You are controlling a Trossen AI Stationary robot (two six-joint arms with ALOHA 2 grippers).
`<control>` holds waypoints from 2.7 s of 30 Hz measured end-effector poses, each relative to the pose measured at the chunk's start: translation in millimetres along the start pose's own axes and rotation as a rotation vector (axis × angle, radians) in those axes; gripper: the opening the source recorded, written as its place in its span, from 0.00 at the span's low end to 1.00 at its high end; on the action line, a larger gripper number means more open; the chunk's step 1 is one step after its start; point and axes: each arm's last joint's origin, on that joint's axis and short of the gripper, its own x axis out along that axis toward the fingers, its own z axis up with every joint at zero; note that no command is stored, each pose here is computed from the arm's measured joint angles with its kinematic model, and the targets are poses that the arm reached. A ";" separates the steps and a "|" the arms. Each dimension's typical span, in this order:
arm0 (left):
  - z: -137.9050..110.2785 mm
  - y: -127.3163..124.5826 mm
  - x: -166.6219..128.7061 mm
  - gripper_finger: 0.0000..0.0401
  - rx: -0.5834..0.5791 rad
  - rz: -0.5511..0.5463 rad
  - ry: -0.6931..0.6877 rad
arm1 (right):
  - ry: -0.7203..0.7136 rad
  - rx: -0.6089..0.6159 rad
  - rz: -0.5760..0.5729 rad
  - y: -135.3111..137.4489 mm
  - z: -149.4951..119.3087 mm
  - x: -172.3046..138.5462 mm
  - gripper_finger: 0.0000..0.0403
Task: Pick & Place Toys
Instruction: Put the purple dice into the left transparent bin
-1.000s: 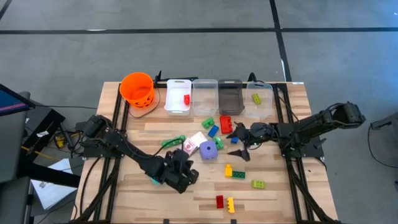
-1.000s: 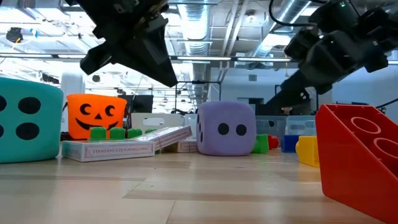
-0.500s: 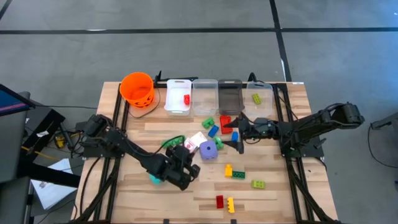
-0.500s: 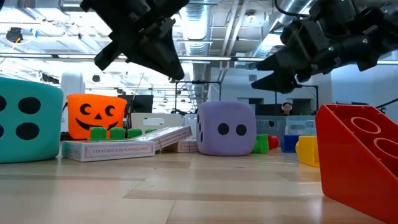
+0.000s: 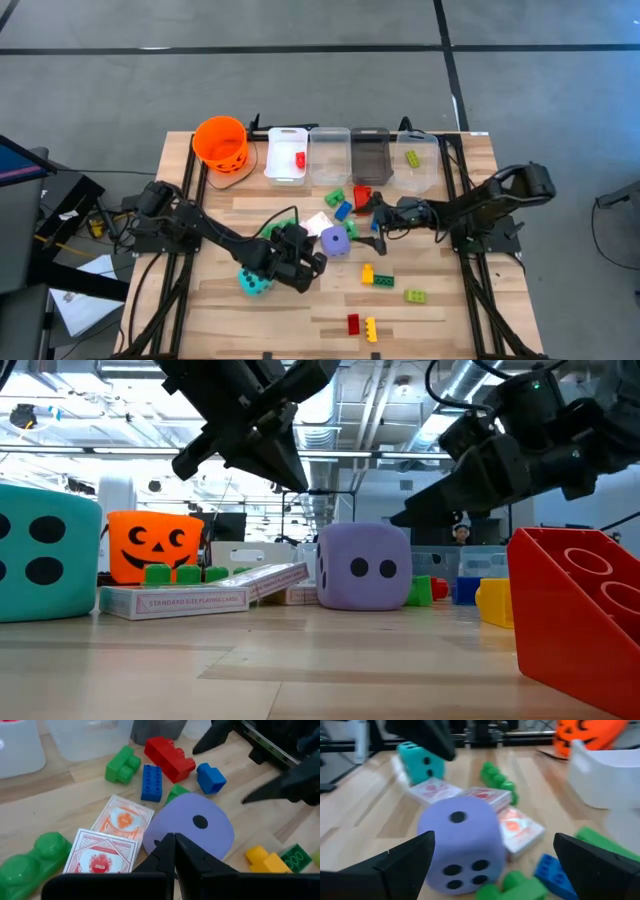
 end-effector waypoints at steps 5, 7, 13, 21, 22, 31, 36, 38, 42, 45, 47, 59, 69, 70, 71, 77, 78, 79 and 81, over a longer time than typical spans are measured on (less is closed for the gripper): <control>2.4 1.2 4.2 0.00 -0.008 0.003 0.023 | 0.012 -0.003 0.072 4.3 -8.2 5.8 0.99; 3.0 1.4 5.1 0.00 -0.010 0.004 0.027 | 0.014 -0.004 0.096 5.7 -9.8 7.0 0.99; 3.3 1.6 5.4 0.00 -0.011 0.005 0.027 | 0.045 -0.024 0.122 6.3 -17.1 10.1 0.99; 4.4 0.3 6.2 0.00 -0.026 -0.004 0.022 | 0.032 -0.028 0.123 6.5 -12.3 17.3 0.99; 4.7 -0.1 6.2 0.00 -0.030 -0.007 0.021 | 0.026 -0.031 0.124 6.6 -10.8 18.3 0.99; 5.1 -1.2 6.2 0.00 -0.041 -0.016 0.019 | 0.038 -0.083 0.122 6.8 -4.7 25.0 0.99; 5.3 -2.0 6.2 0.00 -0.048 -0.022 0.017 | 0.084 -0.099 0.120 6.7 -7.5 26.2 0.99; 5.3 -2.1 6.2 0.00 -0.049 -0.023 0.017 | 0.082 -0.099 0.120 6.7 -7.2 26.3 0.99; 5.9 -3.2 6.1 0.00 -0.059 -0.031 0.014 | 0.082 -0.103 0.118 6.6 -7.1 26.4 0.99; 6.0 -3.7 6.2 0.00 -0.064 -0.035 0.013 | 0.089 -0.103 0.118 6.6 -7.8 26.3 0.99; 6.0 -3.7 6.1 0.00 -0.064 -0.035 0.013 | 0.093 -0.103 0.118 6.6 -8.1 26.3 0.99; 6.6 -5.1 6.0 0.00 -0.078 -0.046 0.009 | 0.097 -0.100 0.100 2.2 -8.4 26.3 0.99; 6.5 -5.1 6.1 0.00 -0.077 -0.046 0.009 | 0.099 -0.100 0.127 3.6 -8.6 26.3 0.99; 6.6 -5.1 6.1 0.00 -0.077 -0.046 0.009 | 0.099 -0.100 0.137 3.9 -8.5 26.3 0.99; 6.6 -5.1 6.1 0.00 -0.077 -0.046 0.009 | 0.098 -0.099 0.147 4.2 -8.0 26.6 0.99; 5.3 -5.7 7.0 0.00 -0.078 -0.072 0.084 | 0.063 -0.102 0.154 4.9 2.2 32.5 0.99; 4.6 -6.0 6.9 0.00 -0.072 -0.081 0.107 | 0.056 -0.107 0.155 5.0 4.2 33.6 0.99; 4.1 -6.4 6.9 0.00 -0.057 -0.091 0.126 | 0.050 -0.119 0.155 5.1 6.0 34.7 0.99; 4.0 -6.7 6.9 0.00 -0.033 -0.097 0.132 | 0.055 -0.134 0.156 5.1 8.5 36.9 0.99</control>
